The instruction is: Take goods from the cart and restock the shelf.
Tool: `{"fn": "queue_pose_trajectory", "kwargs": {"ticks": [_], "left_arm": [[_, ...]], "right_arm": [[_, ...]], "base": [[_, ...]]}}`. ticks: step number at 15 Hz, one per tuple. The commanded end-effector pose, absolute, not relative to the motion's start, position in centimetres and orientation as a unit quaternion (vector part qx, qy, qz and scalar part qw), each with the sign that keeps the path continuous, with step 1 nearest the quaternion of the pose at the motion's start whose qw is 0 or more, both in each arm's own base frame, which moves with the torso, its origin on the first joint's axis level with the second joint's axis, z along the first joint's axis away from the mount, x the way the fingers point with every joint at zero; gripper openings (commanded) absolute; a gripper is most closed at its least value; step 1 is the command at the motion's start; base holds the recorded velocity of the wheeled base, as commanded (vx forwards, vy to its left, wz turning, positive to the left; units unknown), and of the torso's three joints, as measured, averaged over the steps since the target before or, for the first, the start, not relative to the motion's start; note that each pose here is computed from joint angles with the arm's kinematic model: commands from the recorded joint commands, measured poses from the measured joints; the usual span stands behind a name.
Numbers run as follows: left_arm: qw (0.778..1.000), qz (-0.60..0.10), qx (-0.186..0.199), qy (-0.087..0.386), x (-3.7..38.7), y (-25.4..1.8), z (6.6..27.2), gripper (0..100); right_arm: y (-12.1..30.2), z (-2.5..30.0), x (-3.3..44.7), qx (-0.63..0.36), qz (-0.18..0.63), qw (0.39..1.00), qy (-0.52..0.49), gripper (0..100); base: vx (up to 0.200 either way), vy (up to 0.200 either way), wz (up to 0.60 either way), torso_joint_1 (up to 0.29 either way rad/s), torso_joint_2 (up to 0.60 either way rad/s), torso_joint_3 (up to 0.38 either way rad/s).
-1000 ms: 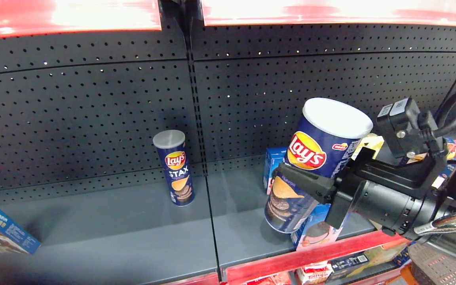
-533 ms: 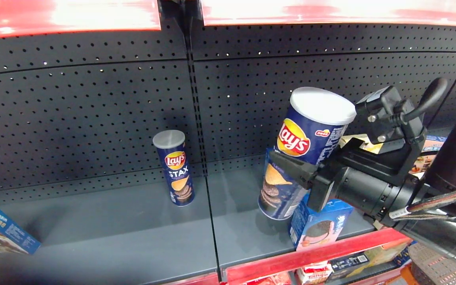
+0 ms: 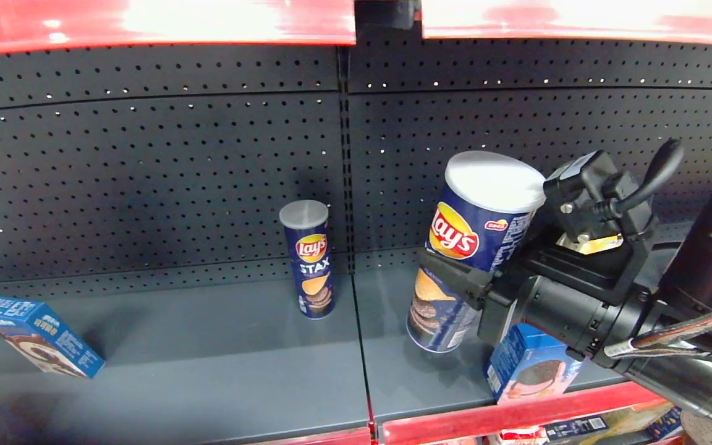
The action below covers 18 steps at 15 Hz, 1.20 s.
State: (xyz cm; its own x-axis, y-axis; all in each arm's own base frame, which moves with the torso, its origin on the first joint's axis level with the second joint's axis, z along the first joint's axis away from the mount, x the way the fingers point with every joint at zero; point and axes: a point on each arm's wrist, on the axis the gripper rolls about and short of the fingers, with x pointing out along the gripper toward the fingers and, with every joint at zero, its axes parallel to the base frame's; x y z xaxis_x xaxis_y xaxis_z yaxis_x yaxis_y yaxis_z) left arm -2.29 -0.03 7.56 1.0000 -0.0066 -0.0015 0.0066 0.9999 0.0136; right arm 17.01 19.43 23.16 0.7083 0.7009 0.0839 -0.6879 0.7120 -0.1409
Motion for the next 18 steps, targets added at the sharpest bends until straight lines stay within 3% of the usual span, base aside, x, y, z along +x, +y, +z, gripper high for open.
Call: {"fn": "queue_pose_trajectory", "kwargs": {"ticks": [1,8,18], "left_arm": [[1.0,-0.003,0.007,0.001,-2.3,0.0,7.6,100],[1.0,-0.003,0.007,0.001,-2.3,0.0,7.6,100],[1.0,-0.003,0.007,0.001,-2.3,0.0,7.6,100]], "right_arm": [[18.9,23.5,17.3,-0.043,0.367,0.926,-0.072,0],[16.5,22.5,16.3,-0.047,0.38,0.924,-0.024,0],[18.2,22.1,17.7,-0.015,0.418,0.907,-0.042,0]], "base": [[0.0,0.0,0.0,0.0,0.0,0.0],[0.0,0.0,0.0,0.0,0.0,0.0],[0.0,0.0,0.0,0.0,0.0,0.0]]}}
